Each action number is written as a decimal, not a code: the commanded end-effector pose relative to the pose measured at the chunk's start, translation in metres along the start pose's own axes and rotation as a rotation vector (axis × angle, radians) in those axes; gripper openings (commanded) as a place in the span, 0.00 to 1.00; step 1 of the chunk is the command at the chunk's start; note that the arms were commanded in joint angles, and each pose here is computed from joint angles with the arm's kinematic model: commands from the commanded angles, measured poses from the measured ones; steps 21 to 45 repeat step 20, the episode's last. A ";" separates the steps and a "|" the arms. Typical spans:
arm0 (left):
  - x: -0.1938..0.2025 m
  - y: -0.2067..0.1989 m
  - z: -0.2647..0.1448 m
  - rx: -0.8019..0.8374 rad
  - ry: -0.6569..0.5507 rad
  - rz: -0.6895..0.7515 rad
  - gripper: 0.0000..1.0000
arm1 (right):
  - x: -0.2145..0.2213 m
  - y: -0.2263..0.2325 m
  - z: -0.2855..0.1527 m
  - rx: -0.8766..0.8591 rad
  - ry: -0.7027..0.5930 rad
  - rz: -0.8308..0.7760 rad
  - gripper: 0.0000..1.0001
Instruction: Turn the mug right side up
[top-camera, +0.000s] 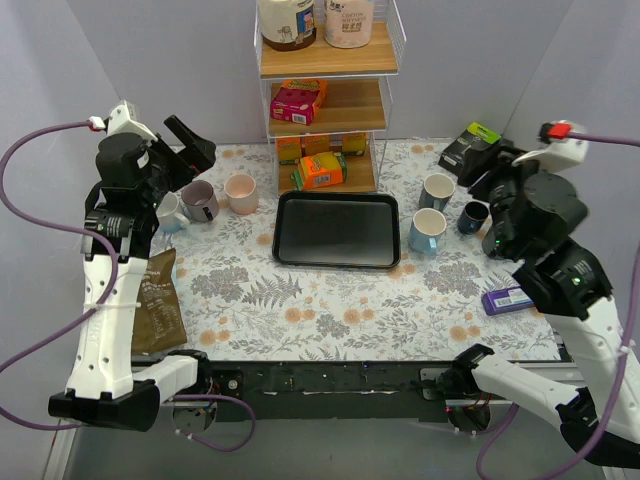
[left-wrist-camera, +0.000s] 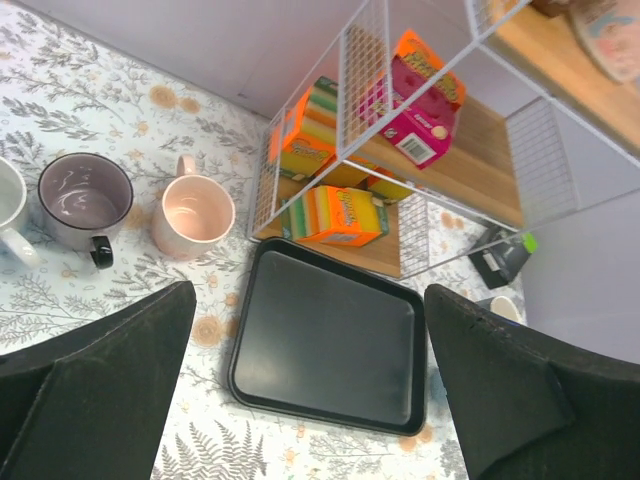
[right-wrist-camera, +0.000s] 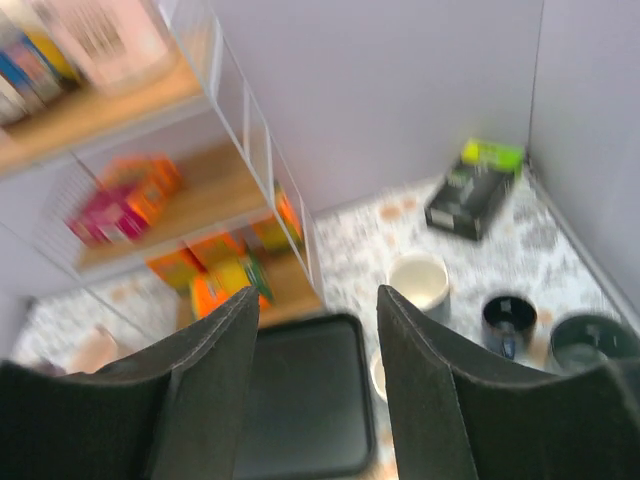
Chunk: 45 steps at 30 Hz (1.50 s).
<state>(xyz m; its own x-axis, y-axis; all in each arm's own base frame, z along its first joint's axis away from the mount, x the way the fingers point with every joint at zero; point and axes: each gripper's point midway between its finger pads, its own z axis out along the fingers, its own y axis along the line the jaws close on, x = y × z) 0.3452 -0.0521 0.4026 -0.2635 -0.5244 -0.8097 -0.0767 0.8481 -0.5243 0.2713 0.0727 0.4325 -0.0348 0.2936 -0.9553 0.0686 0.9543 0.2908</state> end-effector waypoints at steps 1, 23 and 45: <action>-0.007 -0.008 -0.021 0.000 -0.023 -0.018 0.98 | -0.063 -0.002 -0.011 0.016 -0.134 0.017 0.59; -0.052 -0.066 -0.070 0.232 -0.157 0.013 0.98 | -0.082 0.000 -0.036 -0.088 -0.199 0.090 0.60; -0.052 -0.066 -0.070 0.232 -0.157 0.013 0.98 | -0.082 0.000 -0.036 -0.088 -0.199 0.090 0.60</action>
